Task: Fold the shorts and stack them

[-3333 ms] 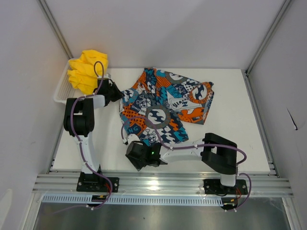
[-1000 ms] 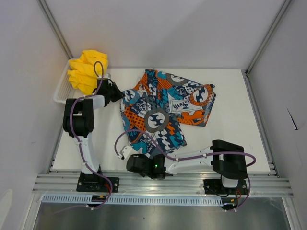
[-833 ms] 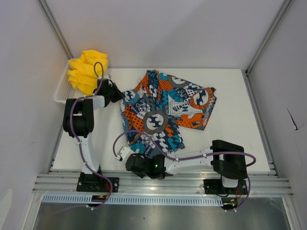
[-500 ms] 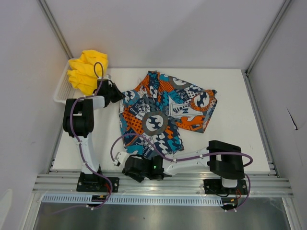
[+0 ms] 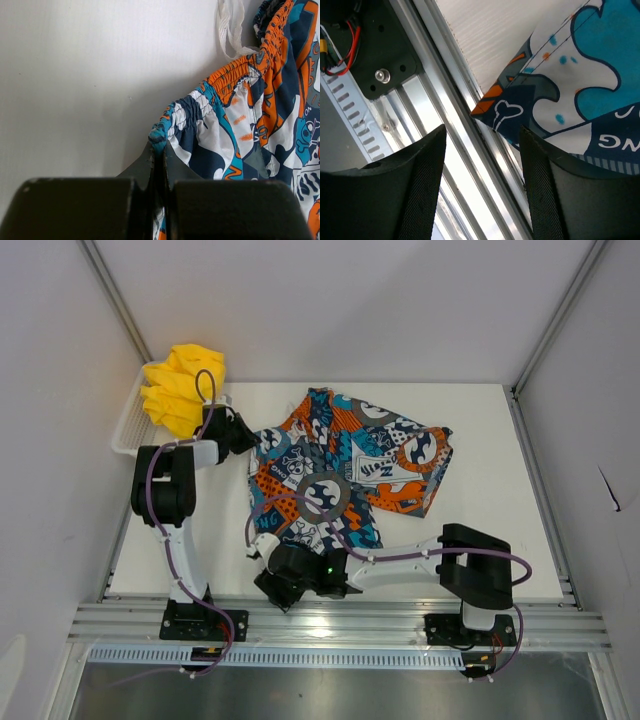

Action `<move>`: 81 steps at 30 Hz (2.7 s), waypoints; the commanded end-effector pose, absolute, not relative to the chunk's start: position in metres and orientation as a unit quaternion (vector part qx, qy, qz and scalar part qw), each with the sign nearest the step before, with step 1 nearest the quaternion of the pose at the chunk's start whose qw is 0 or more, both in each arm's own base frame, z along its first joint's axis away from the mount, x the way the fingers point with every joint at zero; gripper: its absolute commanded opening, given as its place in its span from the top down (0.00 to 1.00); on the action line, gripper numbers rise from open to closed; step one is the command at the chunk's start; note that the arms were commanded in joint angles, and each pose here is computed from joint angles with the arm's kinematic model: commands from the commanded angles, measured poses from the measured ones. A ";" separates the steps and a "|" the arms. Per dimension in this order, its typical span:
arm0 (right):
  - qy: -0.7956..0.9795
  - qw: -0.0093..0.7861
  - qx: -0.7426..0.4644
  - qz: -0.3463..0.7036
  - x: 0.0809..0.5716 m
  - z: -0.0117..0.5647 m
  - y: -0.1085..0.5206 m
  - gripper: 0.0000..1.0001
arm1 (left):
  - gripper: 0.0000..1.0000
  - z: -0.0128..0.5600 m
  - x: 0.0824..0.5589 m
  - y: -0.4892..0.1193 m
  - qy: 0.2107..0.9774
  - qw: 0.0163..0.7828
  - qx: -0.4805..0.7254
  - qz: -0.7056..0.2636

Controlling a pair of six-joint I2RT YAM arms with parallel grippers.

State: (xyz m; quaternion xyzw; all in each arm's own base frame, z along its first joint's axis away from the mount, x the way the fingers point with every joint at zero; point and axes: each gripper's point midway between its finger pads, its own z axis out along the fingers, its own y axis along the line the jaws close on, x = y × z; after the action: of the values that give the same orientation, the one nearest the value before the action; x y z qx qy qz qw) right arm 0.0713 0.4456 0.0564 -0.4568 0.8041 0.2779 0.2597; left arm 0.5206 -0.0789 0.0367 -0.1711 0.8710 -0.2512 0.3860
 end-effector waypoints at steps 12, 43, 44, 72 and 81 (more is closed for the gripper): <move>0.835 0.284 -0.413 0.225 0.087 0.047 0.471 0.39 | 1.00 0.071 0.532 -0.076 0.850 0.427 -0.163 -0.264; 0.798 0.254 -0.468 0.282 0.013 0.081 0.350 1.00 | 1.00 0.102 0.446 -0.032 0.863 0.400 -0.254 -0.178; 0.793 0.253 -0.476 0.285 0.008 0.086 0.353 1.00 | 1.00 0.102 0.438 -0.031 0.866 0.390 -0.257 -0.175; 0.833 0.471 -0.183 0.225 0.266 0.274 0.209 1.00 | 1.00 0.179 0.434 -0.034 0.801 0.317 -0.460 -0.213; 0.833 0.488 -0.137 0.221 0.321 0.295 0.181 1.00 | 1.00 0.192 0.455 -0.033 0.763 0.284 -0.537 -0.219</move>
State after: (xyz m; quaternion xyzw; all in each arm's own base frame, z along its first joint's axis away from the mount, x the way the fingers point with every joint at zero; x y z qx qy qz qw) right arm 0.3041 0.1817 0.2764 -0.1293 0.8477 0.2069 0.4710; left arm 0.4469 -0.0376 0.1904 -0.4868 0.7898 -0.2173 0.3033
